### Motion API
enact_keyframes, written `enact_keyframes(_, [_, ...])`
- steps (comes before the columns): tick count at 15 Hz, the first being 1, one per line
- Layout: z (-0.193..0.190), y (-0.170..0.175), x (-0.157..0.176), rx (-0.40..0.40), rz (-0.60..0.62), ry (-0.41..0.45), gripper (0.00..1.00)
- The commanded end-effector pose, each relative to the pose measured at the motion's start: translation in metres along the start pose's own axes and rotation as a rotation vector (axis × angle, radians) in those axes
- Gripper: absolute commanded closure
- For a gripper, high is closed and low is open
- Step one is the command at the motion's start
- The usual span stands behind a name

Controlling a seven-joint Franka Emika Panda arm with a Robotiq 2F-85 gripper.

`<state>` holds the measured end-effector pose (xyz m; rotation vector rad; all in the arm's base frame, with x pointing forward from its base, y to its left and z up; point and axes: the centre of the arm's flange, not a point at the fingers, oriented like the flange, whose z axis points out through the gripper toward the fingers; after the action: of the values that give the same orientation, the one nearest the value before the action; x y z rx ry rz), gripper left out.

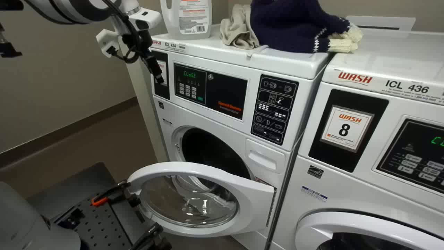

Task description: Close the door of the washing machine

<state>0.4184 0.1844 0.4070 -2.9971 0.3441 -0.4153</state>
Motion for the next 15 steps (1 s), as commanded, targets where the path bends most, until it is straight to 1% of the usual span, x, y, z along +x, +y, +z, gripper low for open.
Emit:
enact_keyframes(1, [0.0,0.0,0.0,0.0,0.0,0.0,0.0])
enact_keyframes(4, [0.004,0.017,0.002,-0.029,0.022,-0.006,0.0])
enact_keyframes(5, [0.005,0.027,0.003,-0.042,0.037,-0.012,0.0])
enact_keyframes(7, [0.011,0.054,0.005,-0.098,0.058,-0.039,0.0])
enact_keyframes(11, [0.028,0.119,0.005,-0.253,0.101,-0.169,0.0])
enact_keyframes(13, [0.034,0.146,0.01,-0.303,0.126,-0.229,0.0])
enact_keyframes(15, [0.047,0.174,0.013,-0.34,0.115,-0.302,0.0])
